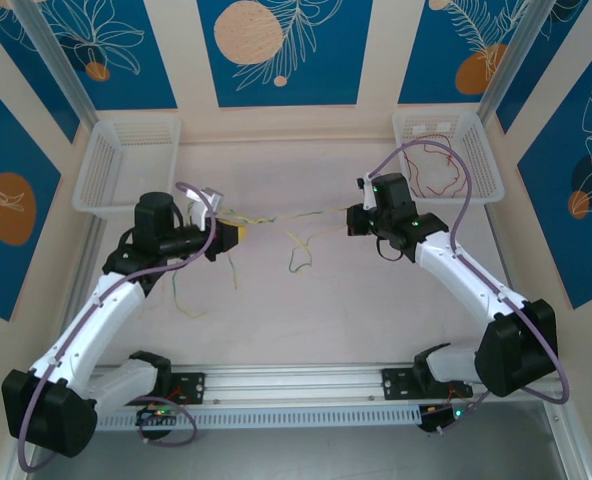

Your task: Untangle the cables

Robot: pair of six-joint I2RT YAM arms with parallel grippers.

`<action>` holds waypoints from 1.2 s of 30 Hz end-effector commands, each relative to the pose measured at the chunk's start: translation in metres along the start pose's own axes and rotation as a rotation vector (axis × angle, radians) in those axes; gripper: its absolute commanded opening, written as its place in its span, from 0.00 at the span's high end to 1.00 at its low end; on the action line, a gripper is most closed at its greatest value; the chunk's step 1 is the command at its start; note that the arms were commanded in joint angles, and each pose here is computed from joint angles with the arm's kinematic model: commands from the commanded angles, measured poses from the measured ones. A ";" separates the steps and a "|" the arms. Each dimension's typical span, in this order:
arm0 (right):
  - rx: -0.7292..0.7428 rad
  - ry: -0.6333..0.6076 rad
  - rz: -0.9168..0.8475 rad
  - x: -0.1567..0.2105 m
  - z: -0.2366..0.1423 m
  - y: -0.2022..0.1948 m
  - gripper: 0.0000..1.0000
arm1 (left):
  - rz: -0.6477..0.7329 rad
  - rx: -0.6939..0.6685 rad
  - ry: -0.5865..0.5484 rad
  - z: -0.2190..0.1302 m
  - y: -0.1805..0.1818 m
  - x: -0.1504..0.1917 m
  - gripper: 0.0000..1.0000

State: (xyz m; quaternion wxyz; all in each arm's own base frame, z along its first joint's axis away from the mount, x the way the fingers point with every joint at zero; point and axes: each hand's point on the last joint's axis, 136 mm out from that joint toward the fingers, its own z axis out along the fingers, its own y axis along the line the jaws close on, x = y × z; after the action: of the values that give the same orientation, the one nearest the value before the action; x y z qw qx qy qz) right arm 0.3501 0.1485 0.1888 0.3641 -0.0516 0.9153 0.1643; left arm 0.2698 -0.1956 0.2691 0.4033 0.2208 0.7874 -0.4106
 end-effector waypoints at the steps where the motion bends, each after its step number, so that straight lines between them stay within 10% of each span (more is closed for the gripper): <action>1: 0.610 0.069 0.146 0.035 -0.030 -0.154 1.00 | -0.004 -0.090 -0.154 -0.036 0.011 -0.035 1.00; 8: 0.015 -0.059 -0.259 0.014 -0.024 0.016 0.95 | 0.035 -0.068 -0.041 -0.012 -0.003 -0.027 1.00; 14: -0.311 -0.240 -0.484 0.017 -0.073 0.109 0.55 | 0.076 -0.049 0.013 0.007 -0.012 -0.020 1.00; 16: -0.291 -0.282 -0.510 0.015 -0.088 0.109 0.14 | 0.086 -0.056 0.018 0.007 -0.012 -0.019 1.00; 17: -0.264 -0.297 -0.508 0.011 -0.093 0.105 0.09 | 0.091 -0.059 0.021 0.007 -0.011 -0.019 1.00; 25: -0.305 -0.384 -0.524 -0.002 -0.147 0.110 0.17 | 0.128 0.017 0.033 0.008 -0.028 -0.014 1.00; 30: -0.384 -0.169 -0.706 0.022 -0.107 0.147 0.15 | 0.150 0.086 0.056 0.014 -0.044 -0.013 1.00; 36: -0.360 -0.216 -0.813 0.013 -0.076 0.170 0.10 | 0.182 0.137 0.076 0.018 -0.059 -0.009 1.00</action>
State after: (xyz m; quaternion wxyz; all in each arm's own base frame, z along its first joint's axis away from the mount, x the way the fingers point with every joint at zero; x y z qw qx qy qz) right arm 0.2487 0.2797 0.2616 0.4486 -0.4350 0.7599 0.1792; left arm 0.2509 -0.2360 0.2790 0.3823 0.3034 0.7738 -0.4037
